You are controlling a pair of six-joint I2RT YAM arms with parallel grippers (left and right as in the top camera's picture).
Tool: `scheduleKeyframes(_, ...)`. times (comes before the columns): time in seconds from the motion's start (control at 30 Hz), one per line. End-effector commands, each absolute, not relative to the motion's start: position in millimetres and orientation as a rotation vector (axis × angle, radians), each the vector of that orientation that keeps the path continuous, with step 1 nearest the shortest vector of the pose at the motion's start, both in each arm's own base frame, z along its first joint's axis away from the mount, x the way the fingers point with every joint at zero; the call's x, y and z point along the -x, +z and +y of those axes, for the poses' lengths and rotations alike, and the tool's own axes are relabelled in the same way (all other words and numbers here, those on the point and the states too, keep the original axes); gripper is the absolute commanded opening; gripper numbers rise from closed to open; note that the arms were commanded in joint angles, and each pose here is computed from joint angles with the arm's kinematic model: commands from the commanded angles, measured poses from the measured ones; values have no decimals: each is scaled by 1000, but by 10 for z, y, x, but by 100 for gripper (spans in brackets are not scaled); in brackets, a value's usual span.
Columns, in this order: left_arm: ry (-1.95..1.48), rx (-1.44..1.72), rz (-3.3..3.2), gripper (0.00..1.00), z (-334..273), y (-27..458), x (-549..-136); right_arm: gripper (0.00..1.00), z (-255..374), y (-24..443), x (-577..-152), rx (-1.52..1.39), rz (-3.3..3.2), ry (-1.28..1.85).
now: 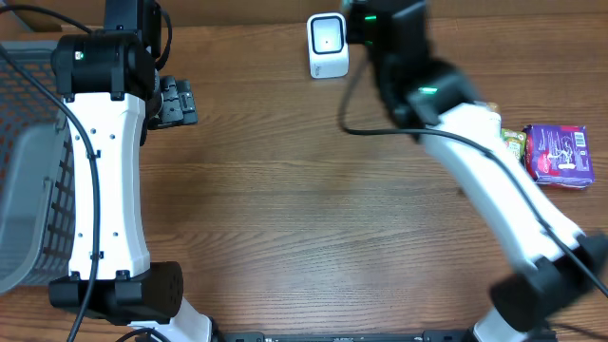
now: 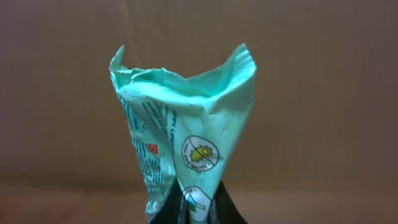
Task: Scan the item barcode
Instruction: 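Hold the teal wipes pack in front of the white scanner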
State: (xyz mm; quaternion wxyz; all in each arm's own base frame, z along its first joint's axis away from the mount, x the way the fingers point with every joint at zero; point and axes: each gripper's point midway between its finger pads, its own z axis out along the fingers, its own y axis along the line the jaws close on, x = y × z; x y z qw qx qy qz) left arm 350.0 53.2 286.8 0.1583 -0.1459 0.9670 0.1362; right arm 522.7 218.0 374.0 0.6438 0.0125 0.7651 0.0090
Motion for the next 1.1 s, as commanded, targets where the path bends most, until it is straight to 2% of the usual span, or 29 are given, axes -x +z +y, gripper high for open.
scheduleKeyframes(0.0,390,406,2736,100,541,2962,-3490,4,2173,3458,-5430,171,1697,-462)
scheduleKeyframes(0.3,390,406,2736,99,541,2962,-3490,4,2553,2754,-5989,556,1445,-892)
scheduleKeyframes(0.53,390,406,2736,99,541,2962,-3490,4,2704,2154,-6262,771,1351,-885)
scheduleKeyframes(1.07,390,406,2736,99,541,2962,-3490,4,2675,1942,-6415,869,1337,-773)
